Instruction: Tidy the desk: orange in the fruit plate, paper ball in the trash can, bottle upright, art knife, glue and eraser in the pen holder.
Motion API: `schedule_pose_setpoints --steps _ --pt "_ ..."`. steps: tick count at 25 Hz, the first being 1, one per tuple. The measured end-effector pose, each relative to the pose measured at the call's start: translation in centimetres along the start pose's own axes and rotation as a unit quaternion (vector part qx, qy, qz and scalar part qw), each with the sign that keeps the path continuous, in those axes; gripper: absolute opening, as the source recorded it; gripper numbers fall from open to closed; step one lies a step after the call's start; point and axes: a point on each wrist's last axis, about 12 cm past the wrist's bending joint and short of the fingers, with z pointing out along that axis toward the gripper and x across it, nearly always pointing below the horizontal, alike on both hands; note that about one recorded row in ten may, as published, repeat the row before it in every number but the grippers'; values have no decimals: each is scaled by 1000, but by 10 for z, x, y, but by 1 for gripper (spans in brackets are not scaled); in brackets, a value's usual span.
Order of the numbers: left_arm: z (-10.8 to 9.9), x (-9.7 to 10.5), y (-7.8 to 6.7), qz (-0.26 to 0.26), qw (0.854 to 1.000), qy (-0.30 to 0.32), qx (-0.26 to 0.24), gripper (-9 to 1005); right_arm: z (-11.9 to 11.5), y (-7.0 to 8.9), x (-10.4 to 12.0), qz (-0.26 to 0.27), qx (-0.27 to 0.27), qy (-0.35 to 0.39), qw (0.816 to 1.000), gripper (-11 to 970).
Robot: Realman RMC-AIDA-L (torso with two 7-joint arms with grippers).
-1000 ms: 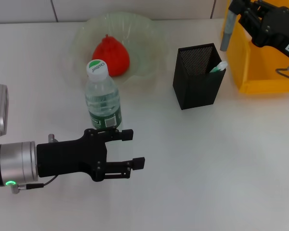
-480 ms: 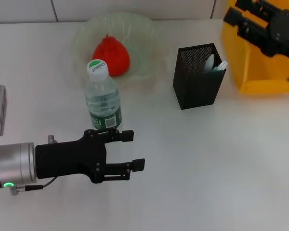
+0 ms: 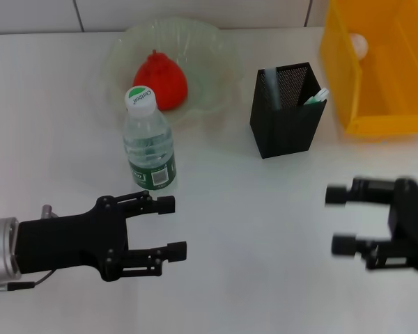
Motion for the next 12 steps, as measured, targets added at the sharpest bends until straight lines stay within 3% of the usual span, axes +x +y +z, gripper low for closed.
schedule_pose_setpoints --steps 4,12 --pt "-8 2 -4 -11 1000 -2 2 812 13 8 27 12 -13 2 1000 732" --pt "-15 5 -9 -25 1000 -8 6 812 17 7 33 -1 -9 -4 1000 752"
